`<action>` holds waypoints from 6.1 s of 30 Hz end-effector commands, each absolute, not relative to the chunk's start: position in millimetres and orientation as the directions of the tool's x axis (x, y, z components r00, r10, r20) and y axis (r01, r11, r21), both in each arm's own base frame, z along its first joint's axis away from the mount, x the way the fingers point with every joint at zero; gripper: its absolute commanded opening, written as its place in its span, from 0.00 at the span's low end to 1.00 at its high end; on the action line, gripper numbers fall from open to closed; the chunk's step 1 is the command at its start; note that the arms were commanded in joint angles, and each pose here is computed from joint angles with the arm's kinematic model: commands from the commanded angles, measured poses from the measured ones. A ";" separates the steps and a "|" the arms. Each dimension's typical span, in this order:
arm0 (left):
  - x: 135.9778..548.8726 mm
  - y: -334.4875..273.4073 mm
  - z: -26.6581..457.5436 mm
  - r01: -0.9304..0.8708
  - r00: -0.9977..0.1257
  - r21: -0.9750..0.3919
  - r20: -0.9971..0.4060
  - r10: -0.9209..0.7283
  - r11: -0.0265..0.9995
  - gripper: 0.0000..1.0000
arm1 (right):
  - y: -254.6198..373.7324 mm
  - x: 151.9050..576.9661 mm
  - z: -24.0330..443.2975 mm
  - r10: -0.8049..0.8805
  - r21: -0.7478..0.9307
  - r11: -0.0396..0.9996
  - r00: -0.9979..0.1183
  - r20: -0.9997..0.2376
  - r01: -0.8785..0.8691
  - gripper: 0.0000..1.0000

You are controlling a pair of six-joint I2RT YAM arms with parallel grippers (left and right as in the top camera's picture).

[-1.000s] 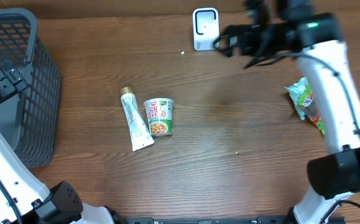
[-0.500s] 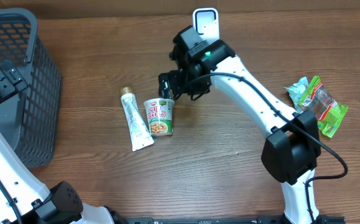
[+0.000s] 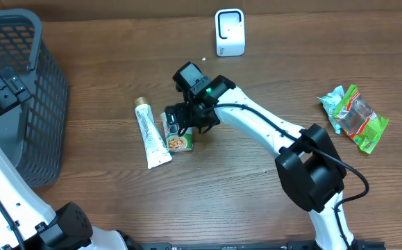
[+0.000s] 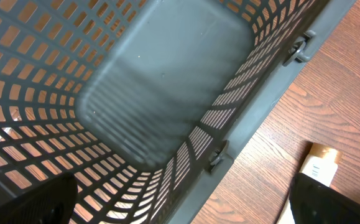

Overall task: Scan the item barcode
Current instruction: 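Lift the cup and carry it toward the white scanner, then hold the cup in front of the white scanner with right gripper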

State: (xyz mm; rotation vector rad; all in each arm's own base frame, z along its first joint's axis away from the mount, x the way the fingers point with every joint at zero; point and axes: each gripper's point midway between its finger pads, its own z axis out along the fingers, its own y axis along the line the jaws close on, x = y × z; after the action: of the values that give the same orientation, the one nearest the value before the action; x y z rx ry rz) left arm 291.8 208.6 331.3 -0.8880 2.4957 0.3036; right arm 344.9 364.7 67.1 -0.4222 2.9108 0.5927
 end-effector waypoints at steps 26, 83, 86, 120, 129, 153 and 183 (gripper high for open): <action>291.8 206.9 339.4 -0.639 -0.670 0.044 -0.522 -0.528 0.768 1.00 | 246.9 374.5 53.3 -0.084 0.282 0.956 -0.996 -0.003 -0.082 1.00; 291.8 206.9 339.4 -0.639 -0.670 0.044 -0.522 -0.528 0.768 1.00 | 254.8 388.8 323.5 -0.098 0.746 0.306 -0.799 -0.594 -0.592 0.73; 291.7 207.1 339.4 -0.639 -0.670 0.044 -0.523 -0.528 0.768 1.00 | 251.5 388.1 334.7 -0.085 0.715 0.333 -0.775 -0.626 -0.614 0.70; 291.7 206.9 339.4 -0.639 -0.670 0.044 -0.522 -0.528 0.768 1.00 | 173.0 571.5 330.2 -0.432 -0.439 0.898 -0.282 -0.856 -0.042 0.60; 291.7 206.9 339.4 -0.639 -0.670 0.044 -0.522 -0.528 0.768 1.00 | 209.0 634.9 269.1 -0.683 -0.681 0.729 -0.113 -0.721 -0.062 0.58; 291.8 206.9 339.4 -0.639 -0.670 0.044 -0.522 -0.528 0.768 1.00 | 250.4 647.9 233.3 -0.734 -0.730 0.625 0.111 -0.670 -0.277 0.51; 291.6 207.0 339.4 -0.639 -0.670 0.044 -0.522 -0.528 0.768 1.00 | 267.1 643.7 184.1 -0.744 -0.706 0.593 0.071 -0.664 -0.387 0.51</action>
State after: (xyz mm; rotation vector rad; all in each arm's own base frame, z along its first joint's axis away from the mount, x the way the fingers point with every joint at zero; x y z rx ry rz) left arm 291.8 208.6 331.3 -0.8880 2.4957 0.3036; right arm 653.9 233.3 169.5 -0.9694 1.5992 -0.3985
